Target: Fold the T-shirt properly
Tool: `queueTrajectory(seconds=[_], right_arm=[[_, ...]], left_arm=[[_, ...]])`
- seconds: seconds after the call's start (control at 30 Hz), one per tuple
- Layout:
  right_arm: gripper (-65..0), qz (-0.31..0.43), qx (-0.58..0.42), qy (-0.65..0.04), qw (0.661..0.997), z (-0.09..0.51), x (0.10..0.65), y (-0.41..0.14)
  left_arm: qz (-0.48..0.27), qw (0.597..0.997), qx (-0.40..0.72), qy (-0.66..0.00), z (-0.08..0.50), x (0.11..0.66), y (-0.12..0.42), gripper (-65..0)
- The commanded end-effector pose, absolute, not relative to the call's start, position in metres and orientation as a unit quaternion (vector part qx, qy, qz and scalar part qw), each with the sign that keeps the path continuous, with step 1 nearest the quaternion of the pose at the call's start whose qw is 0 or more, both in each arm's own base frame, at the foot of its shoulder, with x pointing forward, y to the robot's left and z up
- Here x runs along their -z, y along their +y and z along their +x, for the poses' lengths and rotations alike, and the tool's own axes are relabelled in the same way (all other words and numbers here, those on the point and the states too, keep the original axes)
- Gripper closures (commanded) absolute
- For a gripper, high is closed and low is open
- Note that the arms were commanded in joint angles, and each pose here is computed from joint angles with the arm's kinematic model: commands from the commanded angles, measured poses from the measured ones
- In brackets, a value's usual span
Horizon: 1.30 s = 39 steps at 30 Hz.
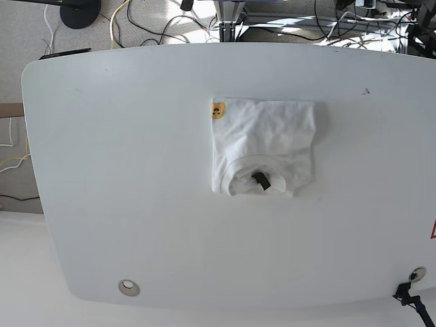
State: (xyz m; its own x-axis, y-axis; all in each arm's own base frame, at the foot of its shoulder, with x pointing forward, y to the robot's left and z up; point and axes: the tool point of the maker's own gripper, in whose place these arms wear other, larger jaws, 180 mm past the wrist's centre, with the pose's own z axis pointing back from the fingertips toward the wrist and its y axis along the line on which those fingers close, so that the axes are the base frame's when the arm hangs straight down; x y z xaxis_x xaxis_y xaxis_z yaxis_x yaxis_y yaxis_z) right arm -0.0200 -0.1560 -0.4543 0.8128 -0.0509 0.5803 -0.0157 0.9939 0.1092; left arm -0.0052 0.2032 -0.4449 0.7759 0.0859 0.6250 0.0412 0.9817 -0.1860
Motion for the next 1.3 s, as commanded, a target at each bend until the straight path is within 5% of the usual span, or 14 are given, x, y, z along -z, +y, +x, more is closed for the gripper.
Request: queueTrajectory(seconds=[0.0,0.5,0.8,1.27], right_arm=[[0.0,0.074,0.011,-0.285,0.956,-0.037,0.468,-0.145],[0.0,0.083,0.042,-0.174,0.980,-0.058,0.581,-0.138],[0.0,0.083,0.036,-0.107,0.990,-0.052,0.629,-0.138],[0.0,0.079,0.055,-0.066,0.993,-0.026,0.654,-0.138]], left_arm=[[-0.107,0.940,-0.003,-0.323,-0.011,0.452,0.195,0.0],[-0.197,0.967,-0.043,-0.155,-0.041,0.590,0.129,0.0],[-0.167,0.981,-0.081,-0.058,-0.042,0.640,0.136,0.0],[-0.086,0.993,-0.086,0.003,-0.002,0.657,0.169,0.0]])
